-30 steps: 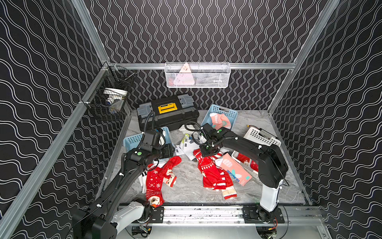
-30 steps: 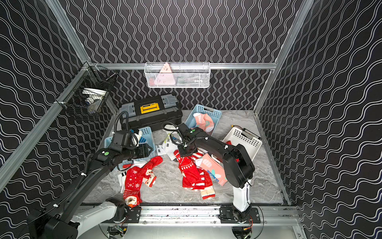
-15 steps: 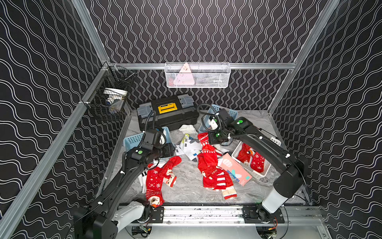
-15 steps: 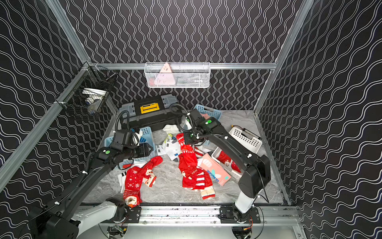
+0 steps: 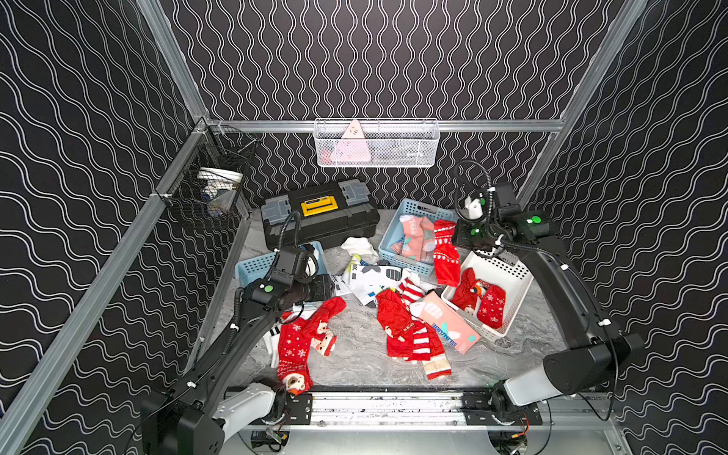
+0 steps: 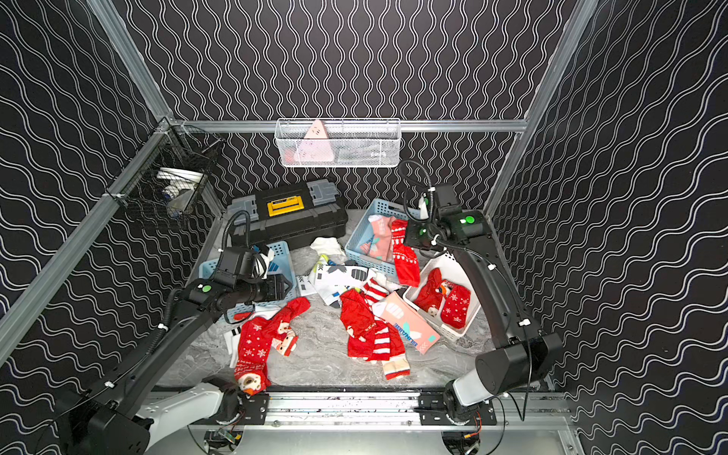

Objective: Sort the socks into the basket by color
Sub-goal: Place the sock in the bin.

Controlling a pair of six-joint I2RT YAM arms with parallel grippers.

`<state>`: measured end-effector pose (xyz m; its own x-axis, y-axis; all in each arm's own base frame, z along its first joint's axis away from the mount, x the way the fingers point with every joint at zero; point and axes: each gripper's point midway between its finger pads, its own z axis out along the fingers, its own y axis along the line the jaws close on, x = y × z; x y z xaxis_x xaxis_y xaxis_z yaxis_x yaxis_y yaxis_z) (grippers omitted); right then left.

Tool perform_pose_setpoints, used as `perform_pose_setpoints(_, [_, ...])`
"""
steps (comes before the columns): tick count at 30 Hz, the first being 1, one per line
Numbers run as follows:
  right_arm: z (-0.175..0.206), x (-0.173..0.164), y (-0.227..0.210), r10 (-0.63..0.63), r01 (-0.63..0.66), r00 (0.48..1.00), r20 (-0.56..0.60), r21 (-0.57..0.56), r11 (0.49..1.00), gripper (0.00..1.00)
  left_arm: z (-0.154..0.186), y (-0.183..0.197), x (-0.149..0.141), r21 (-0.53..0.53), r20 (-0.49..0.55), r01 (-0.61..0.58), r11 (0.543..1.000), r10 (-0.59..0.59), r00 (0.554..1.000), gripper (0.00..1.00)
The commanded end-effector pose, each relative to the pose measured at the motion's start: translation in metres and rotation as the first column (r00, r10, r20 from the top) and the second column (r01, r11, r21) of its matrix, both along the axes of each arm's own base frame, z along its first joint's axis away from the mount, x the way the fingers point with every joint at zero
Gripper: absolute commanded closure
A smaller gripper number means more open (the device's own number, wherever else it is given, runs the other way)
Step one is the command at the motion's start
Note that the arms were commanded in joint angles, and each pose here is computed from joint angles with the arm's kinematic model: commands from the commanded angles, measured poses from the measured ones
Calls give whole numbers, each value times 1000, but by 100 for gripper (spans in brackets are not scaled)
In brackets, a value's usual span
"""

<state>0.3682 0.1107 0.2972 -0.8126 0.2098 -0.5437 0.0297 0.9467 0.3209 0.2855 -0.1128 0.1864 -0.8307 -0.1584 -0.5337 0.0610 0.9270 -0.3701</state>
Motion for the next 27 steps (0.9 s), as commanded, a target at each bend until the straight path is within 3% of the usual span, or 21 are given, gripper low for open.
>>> perform_pose_setpoints(1, [4,-3,-29,-87,87,996,-5,3,996,100,1,-4,-2,16,-3,23,1000,-23,1000,44])
perform_pose_setpoints(5, [7,-2,-59,-176,176,984,-1,7,984,100,-5,-14,-6,25,-19,50,998,-49,999,44])
perform_pose_setpoints(10, [-16,-3,-80,-257,258,965,-47,28,966,100,-13,-25,-12,45,-38,84,995,-82,996,44])
perform_pose_setpoints(16, [-61,0,-96,-328,336,938,-111,57,940,100,-22,-30,-18,64,-60,109,992,-105,993,44])
perform_pose_setpoints(27, [-171,7,-120,-422,442,855,-303,-2,897,100,-26,-34,-23,73,-69,126,989,-121,990,43])
